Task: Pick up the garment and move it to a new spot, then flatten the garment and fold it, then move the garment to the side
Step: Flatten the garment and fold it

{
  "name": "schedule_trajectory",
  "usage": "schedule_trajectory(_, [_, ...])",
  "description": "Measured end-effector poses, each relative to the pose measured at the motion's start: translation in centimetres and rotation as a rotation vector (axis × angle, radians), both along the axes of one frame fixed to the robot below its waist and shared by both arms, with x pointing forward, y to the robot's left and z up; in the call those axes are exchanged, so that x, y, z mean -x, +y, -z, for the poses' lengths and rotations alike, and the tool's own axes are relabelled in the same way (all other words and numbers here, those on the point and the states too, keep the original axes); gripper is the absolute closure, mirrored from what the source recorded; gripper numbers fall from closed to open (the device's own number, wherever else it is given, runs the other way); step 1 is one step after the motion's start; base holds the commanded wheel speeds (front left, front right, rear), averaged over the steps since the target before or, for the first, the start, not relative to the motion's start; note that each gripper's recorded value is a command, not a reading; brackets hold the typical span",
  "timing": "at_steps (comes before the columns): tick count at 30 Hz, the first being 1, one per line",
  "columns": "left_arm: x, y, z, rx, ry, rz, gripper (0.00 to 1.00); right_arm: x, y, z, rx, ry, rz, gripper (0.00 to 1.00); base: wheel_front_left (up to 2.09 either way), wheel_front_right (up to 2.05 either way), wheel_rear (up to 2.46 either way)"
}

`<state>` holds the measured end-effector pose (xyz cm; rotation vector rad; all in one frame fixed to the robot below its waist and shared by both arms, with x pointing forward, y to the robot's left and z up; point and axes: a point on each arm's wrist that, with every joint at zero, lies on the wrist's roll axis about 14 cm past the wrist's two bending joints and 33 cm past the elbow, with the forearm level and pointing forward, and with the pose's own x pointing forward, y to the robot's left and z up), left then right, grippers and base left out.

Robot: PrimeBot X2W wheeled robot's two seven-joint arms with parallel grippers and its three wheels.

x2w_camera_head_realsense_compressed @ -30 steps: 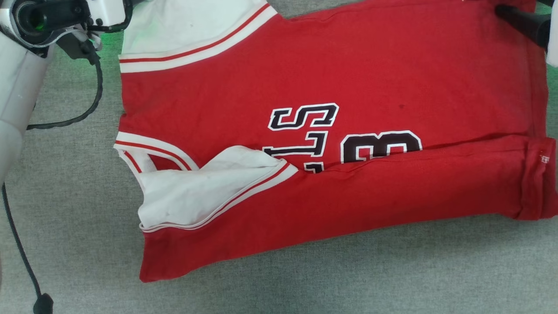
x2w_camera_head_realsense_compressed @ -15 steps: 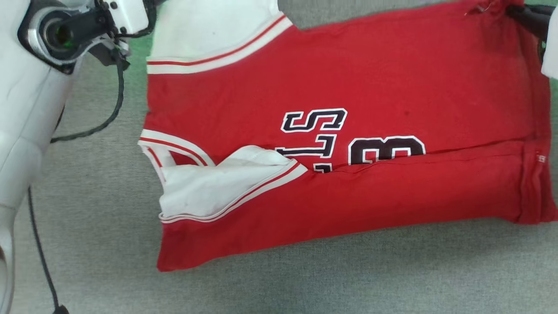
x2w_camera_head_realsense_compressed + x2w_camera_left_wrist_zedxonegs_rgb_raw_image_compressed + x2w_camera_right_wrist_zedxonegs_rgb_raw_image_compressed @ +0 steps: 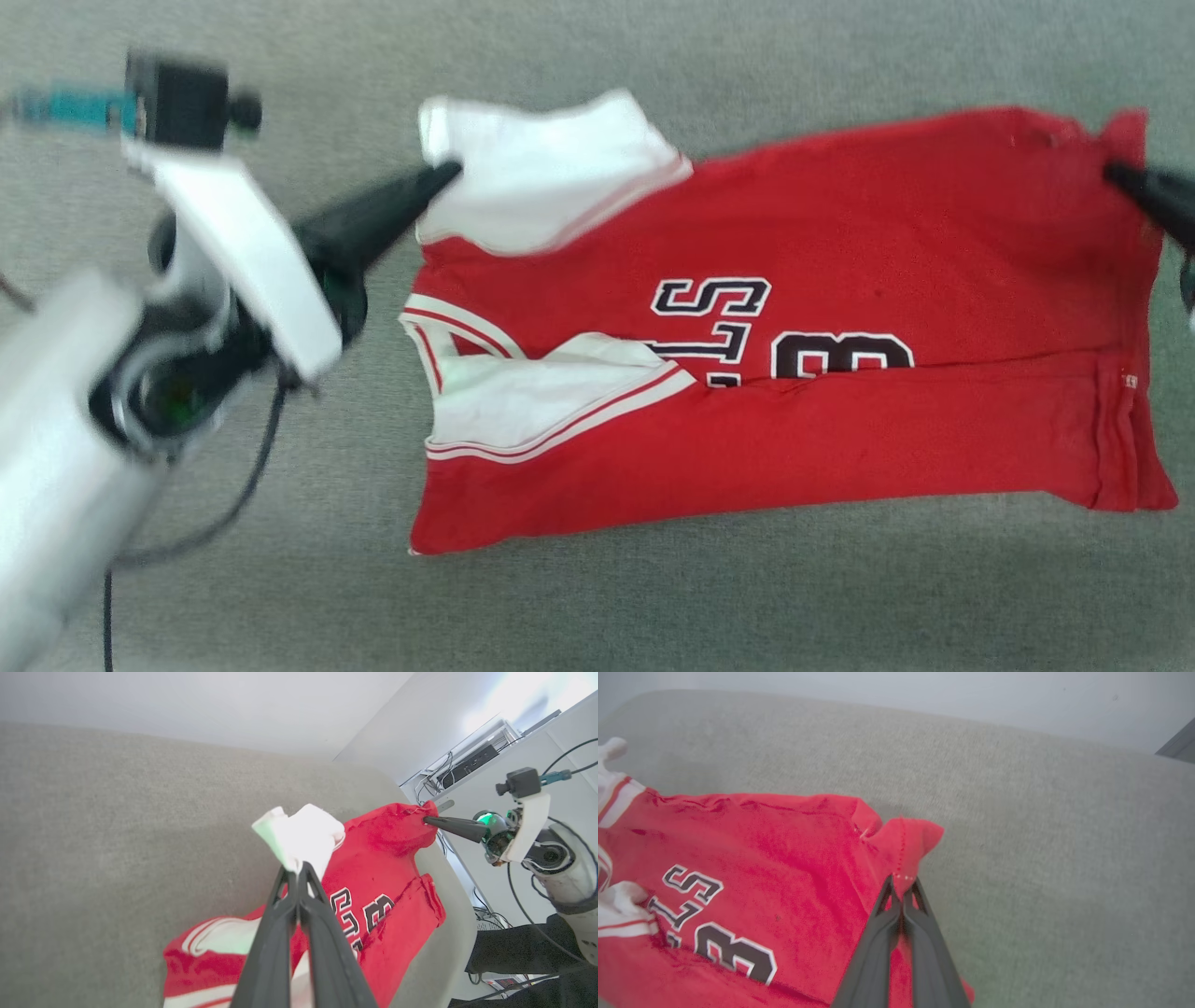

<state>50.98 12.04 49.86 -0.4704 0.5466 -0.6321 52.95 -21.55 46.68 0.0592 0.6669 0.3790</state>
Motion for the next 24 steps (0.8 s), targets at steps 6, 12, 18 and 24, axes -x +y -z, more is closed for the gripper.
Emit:
schedule_trajectory(6, [5.8, 1.5, 0.7, 0.066, -0.008, -0.064, 1.0, 3.7, -0.9, 0.8, -0.042, 0.009, 0.036, 1.0, 0.0, 0.0, 0.0])
schedule_trajectory(12, [10.5, 2.1, 2.7, 0.125, 0.042, -0.127, 1.0, 7.1, -1.7, 2.7, -0.052, 0.049, 0.071, 1.0, 0.0, 0.0, 0.0])
schedule_trajectory(18, [12.9, 2.1, 5.9, 0.145, 0.118, -0.181, 1.0, 9.5, -2.1, 4.7, -0.033, 0.105, 0.104, 1.0, 0.0, 0.0, 0.0])
schedule_trajectory(24, [13.8, 1.7, 9.9, 0.099, 0.203, -0.197, 1.0, 10.1, -1.9, 7.2, -0.028, 0.175, 0.136, 1.0, 0.0, 0.0, 0.0])
